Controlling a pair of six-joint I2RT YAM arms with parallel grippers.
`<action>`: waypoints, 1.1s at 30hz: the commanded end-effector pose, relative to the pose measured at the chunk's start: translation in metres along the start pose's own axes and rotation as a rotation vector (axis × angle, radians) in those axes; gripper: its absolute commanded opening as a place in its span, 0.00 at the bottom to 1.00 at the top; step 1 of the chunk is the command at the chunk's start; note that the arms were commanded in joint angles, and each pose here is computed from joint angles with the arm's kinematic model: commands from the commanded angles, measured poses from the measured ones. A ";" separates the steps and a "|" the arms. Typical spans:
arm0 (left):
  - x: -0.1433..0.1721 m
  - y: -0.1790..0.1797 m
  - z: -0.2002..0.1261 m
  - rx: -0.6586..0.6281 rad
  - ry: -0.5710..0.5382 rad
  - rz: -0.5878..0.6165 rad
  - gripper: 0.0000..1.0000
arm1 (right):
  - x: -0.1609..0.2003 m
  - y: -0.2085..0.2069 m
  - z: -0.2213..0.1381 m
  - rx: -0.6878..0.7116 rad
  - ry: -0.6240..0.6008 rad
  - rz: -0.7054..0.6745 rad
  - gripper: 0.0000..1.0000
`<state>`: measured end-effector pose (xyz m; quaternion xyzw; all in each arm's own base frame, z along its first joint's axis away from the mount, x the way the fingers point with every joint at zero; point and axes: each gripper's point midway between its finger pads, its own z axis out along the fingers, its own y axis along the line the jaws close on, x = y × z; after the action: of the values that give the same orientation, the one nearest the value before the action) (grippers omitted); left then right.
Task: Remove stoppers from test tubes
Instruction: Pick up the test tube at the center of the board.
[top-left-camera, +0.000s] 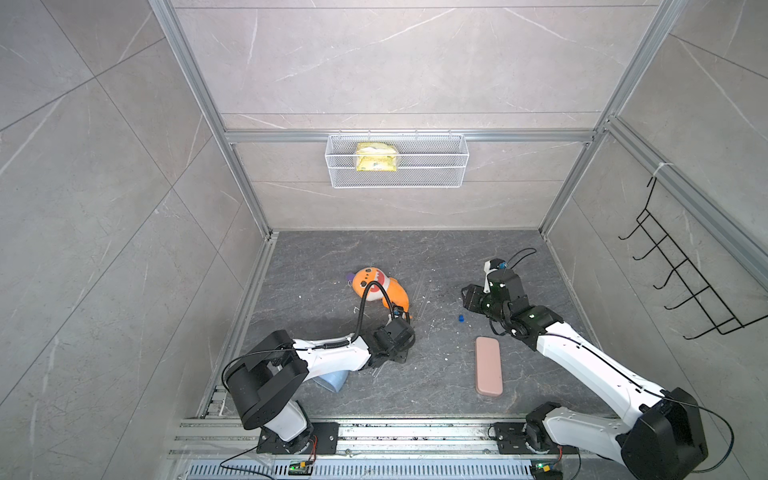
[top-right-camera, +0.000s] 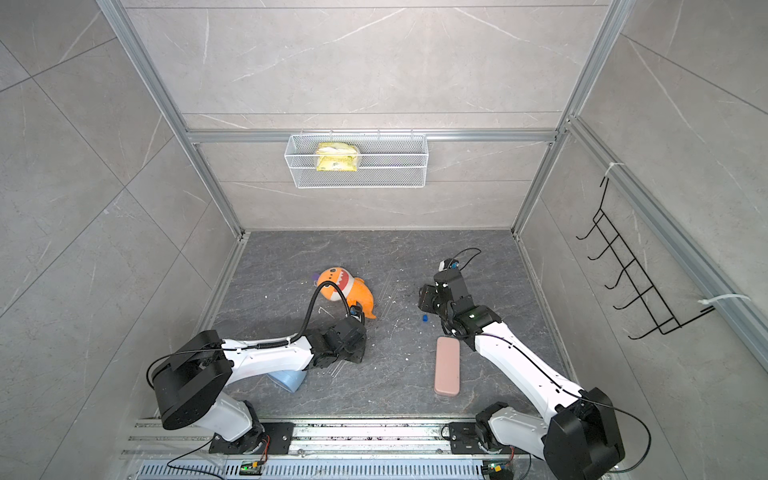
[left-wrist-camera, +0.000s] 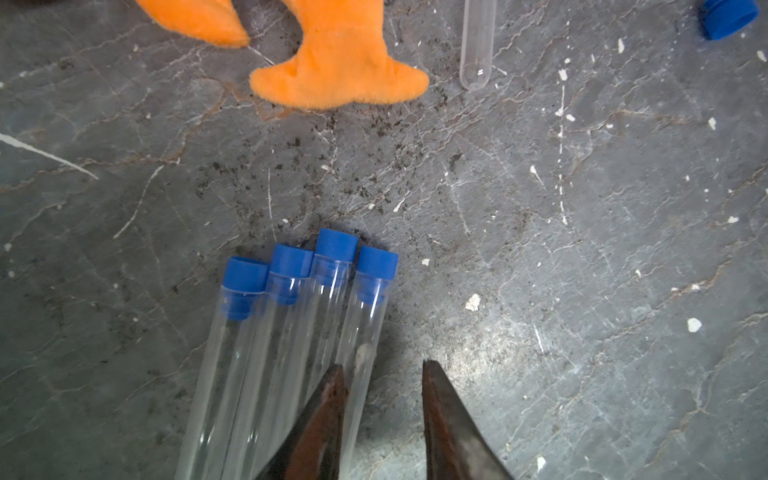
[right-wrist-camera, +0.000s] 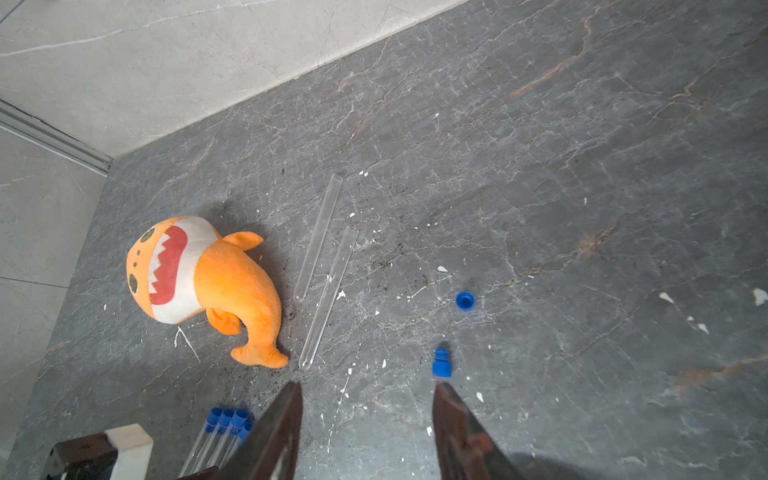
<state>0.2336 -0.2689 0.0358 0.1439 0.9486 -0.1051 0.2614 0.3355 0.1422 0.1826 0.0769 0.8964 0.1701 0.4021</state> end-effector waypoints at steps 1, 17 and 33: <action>0.009 0.006 0.002 -0.021 0.022 -0.021 0.34 | 0.011 -0.004 0.003 0.014 0.028 -0.020 0.54; 0.033 0.011 0.004 -0.069 0.081 0.000 0.28 | 0.015 -0.002 0.007 0.012 0.039 -0.022 0.54; 0.041 0.014 0.008 -0.126 0.115 0.043 0.16 | 0.015 -0.002 0.007 0.013 0.039 -0.028 0.54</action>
<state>0.2171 -0.2599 0.0184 0.1462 0.9570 -0.0583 0.2436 0.3335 0.1453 0.1727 0.0721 0.9022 0.1661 0.3914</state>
